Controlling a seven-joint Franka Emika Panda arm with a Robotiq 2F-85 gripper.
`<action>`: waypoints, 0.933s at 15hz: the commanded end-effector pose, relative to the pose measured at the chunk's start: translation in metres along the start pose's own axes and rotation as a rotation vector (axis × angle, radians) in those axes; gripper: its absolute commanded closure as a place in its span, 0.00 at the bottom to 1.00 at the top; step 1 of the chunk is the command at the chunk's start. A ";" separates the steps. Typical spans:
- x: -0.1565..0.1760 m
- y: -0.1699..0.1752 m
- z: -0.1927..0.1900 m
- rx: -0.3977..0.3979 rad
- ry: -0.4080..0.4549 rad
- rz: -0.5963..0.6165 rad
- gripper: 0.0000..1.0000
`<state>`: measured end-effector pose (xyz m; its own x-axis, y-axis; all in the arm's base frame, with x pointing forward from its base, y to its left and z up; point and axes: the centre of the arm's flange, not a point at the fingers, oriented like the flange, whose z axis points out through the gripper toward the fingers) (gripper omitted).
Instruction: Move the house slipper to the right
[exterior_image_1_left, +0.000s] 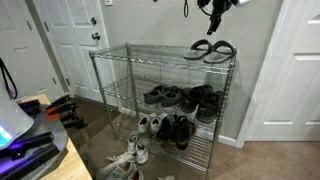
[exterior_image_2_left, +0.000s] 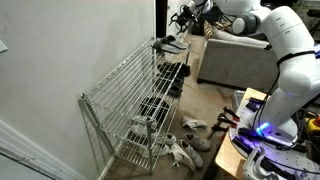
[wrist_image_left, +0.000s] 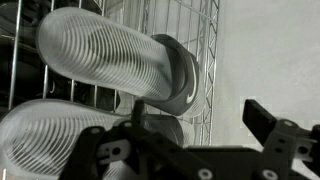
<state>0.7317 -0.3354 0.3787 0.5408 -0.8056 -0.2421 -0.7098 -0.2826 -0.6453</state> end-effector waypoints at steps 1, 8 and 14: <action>-0.046 0.037 -0.034 -0.017 0.027 -0.021 0.00; -0.052 0.059 -0.092 0.013 0.086 -0.044 0.00; -0.059 0.076 -0.110 0.011 0.092 -0.018 0.00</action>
<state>0.6333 -0.3826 0.4252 0.5132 -0.8434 -0.1591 -0.7070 -0.3103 -0.6355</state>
